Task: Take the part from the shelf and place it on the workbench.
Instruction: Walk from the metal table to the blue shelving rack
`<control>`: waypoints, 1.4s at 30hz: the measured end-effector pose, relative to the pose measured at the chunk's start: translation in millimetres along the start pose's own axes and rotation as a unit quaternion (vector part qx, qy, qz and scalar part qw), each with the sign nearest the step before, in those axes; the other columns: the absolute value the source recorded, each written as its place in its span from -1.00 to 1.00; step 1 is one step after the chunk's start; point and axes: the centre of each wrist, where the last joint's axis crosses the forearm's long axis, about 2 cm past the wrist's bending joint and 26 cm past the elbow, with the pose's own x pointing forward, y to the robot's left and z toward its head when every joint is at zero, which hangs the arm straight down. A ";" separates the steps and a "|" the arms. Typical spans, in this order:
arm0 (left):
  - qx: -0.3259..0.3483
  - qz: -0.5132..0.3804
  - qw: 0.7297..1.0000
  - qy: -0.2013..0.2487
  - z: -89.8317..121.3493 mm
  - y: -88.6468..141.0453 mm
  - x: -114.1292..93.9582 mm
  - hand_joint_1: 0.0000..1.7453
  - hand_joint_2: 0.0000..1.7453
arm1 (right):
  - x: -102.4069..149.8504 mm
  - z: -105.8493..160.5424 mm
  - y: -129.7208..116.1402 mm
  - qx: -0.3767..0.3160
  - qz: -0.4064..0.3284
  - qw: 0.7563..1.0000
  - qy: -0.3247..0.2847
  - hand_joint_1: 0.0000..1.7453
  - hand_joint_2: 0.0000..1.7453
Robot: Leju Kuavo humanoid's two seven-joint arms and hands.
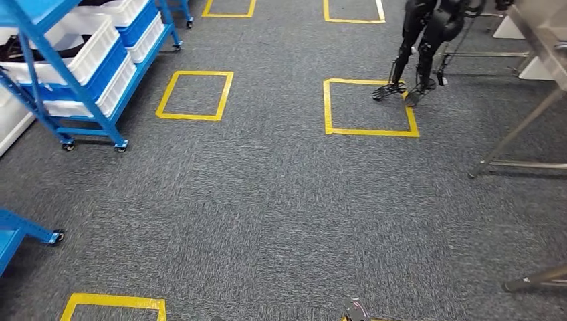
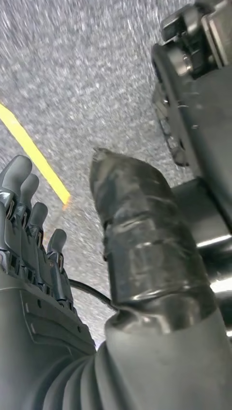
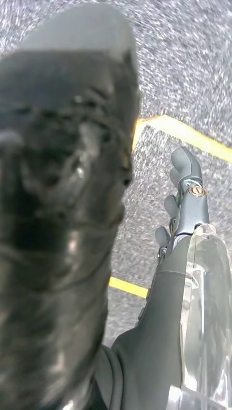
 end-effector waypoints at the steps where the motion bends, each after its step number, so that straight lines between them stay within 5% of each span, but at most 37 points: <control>1: 0.000 0.001 1.000 0.000 0.1 -0.2 0.0 -1.00 -1.00 | -0.2 0.1 0.2 0.001 0.004 1.000 0.000 -1.00 -1.00; 42: -0.016 0.008 1.000 -0.009 1.9 -4.8 6.5 -1.00 -1.00 | 0.3 -1.7 -6.6 0.003 0.046 0.999 -0.009 -1.00 -1.00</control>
